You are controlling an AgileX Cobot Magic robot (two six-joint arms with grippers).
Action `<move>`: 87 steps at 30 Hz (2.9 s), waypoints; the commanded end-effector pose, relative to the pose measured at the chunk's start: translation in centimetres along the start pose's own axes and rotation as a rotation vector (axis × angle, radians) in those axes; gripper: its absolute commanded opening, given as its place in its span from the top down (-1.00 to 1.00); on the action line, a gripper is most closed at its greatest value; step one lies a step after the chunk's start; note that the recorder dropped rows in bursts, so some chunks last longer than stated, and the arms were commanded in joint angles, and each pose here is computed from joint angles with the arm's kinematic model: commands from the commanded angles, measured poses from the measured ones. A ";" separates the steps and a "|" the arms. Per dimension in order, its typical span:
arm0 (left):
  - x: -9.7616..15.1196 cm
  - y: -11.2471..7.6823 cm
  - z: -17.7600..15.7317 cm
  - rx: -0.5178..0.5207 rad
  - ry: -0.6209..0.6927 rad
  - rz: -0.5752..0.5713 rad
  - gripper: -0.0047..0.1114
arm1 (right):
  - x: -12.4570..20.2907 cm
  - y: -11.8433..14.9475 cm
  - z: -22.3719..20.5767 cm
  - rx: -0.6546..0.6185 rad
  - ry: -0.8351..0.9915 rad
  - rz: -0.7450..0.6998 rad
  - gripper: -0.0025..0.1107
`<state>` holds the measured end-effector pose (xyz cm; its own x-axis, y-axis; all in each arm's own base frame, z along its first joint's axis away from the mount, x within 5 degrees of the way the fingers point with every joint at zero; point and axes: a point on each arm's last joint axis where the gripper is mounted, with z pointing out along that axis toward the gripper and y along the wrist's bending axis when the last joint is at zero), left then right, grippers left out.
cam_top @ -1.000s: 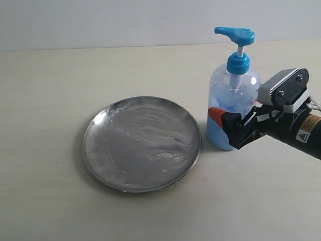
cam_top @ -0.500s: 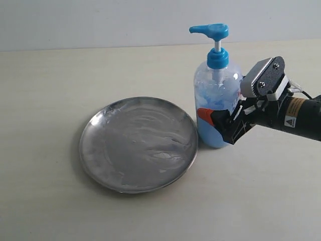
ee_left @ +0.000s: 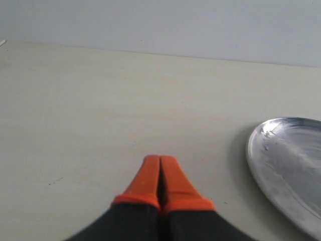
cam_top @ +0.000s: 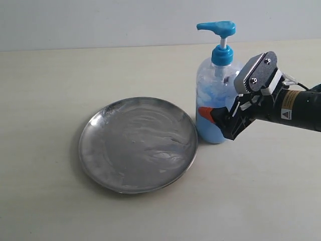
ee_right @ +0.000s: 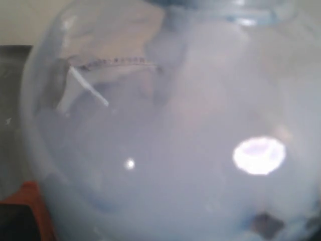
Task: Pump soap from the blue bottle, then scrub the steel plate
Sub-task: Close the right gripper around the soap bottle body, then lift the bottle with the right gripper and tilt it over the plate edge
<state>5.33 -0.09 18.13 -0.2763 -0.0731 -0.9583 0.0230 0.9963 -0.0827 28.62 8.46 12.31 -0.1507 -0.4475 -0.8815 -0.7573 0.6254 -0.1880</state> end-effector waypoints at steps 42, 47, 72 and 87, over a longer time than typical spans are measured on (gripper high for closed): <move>0.0 0.0 0.0 -0.002 -0.012 0.007 0.92 | 1.7 -0.2 -1.0 0.195 -0.004 0.448 -0.88; 0.0 0.0 0.0 -0.002 -0.012 0.007 0.92 | 2.4 1.0 -2.4 0.237 -0.066 0.472 -0.88; 0.0 0.0 0.0 -0.002 -0.012 0.007 0.92 | -3.5 8.0 -1.1 0.584 -0.011 0.439 -0.88; 0.0 0.0 0.0 0.000 -0.012 0.007 0.92 | -2.8 6.7 2.9 0.834 -0.046 0.450 -0.88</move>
<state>5.33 -0.09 18.13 -0.2763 -0.0731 -0.9583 0.0230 0.9963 -0.0827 25.25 15.55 12.15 -0.3403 -0.0420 -0.9394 0.0342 0.9978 -0.0570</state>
